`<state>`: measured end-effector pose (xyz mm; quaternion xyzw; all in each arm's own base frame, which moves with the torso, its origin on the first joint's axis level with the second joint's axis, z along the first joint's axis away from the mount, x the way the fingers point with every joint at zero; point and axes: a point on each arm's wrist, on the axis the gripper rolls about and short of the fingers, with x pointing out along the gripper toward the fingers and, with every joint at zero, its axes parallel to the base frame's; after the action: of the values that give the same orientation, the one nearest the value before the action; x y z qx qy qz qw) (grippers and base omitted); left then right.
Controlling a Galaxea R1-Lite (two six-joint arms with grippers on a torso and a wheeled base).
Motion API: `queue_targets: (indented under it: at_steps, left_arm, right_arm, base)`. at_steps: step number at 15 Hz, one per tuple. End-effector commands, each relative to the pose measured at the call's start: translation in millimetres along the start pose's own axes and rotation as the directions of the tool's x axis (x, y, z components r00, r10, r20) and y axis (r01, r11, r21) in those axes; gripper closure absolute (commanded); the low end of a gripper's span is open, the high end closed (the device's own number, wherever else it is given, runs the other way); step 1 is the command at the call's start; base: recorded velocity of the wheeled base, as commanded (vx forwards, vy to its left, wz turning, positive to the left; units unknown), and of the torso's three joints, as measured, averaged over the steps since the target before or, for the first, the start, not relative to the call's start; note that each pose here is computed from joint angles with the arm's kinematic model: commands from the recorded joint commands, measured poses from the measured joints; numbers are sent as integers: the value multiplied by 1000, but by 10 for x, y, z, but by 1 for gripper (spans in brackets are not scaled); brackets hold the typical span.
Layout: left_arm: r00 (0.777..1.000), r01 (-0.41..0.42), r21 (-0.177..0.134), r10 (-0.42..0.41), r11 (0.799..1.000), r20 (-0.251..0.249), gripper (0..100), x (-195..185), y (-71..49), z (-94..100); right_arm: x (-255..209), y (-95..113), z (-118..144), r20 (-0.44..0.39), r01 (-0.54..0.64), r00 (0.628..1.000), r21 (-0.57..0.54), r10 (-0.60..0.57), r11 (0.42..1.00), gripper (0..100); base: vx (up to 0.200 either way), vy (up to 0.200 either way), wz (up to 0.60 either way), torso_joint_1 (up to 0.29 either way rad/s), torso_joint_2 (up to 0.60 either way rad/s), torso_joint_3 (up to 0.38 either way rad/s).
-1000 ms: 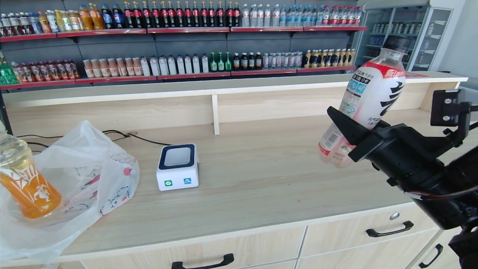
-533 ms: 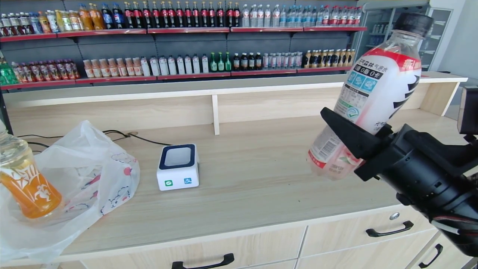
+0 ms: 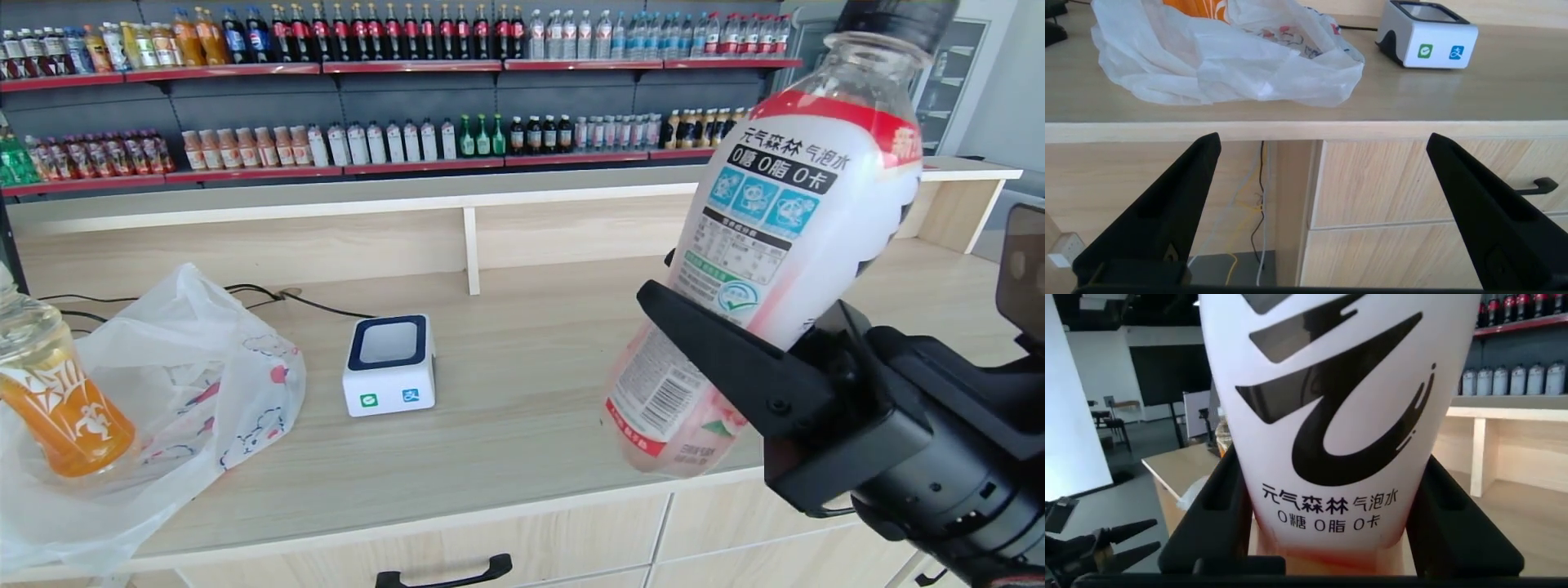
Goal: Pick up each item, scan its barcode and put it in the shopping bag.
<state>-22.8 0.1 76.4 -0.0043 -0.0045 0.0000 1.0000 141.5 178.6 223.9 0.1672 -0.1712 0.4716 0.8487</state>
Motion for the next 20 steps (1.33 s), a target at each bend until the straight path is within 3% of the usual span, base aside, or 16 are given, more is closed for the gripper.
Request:
queue_targets:
  at_steps: [1, 5, 9, 13, 20]
  left_arm:
    - [1000, 0, -1, 0, 1000, 0, 0, 0, 0, 0]
    - [1000, 2, 2, -2, 1000, 0, 0, 0, 0, 0]
    - [1000, 2, 2, -2, 1000, 0, 0, 0, 0, 0]
    - [1000, 2, 2, -2, 1000, 0, 0, 0, 0, 0]
    - [1000, 2, 4, -2, 1000, 0, 0, 0, 0, 0]
  right_arm:
    - [6, 141, 28, 13, -57, 998, 52, 56, 997, 100]
    - [223, 155, 187, 110, -83, 992, 140, 68, 987, 100]
    - [87, -3, 63, 36, -34, 999, 339, 23, 940, 100]
    - [83, -10, 69, 28, -77, 997, 432, 72, 898, 100]
    - [68, -5, 58, 17, -93, 995, 411, 94, 907, 100]
  base:
    - [0, 0, 0, 0, 0, 0]
    - [0, 0, 0, 0, 0, 0]
    - [0, 0, 0, 0, 0, 0]
    - [0, 0, 0, 0, 0, 0]
    - [0, 0, 0, 0, 0, 0]
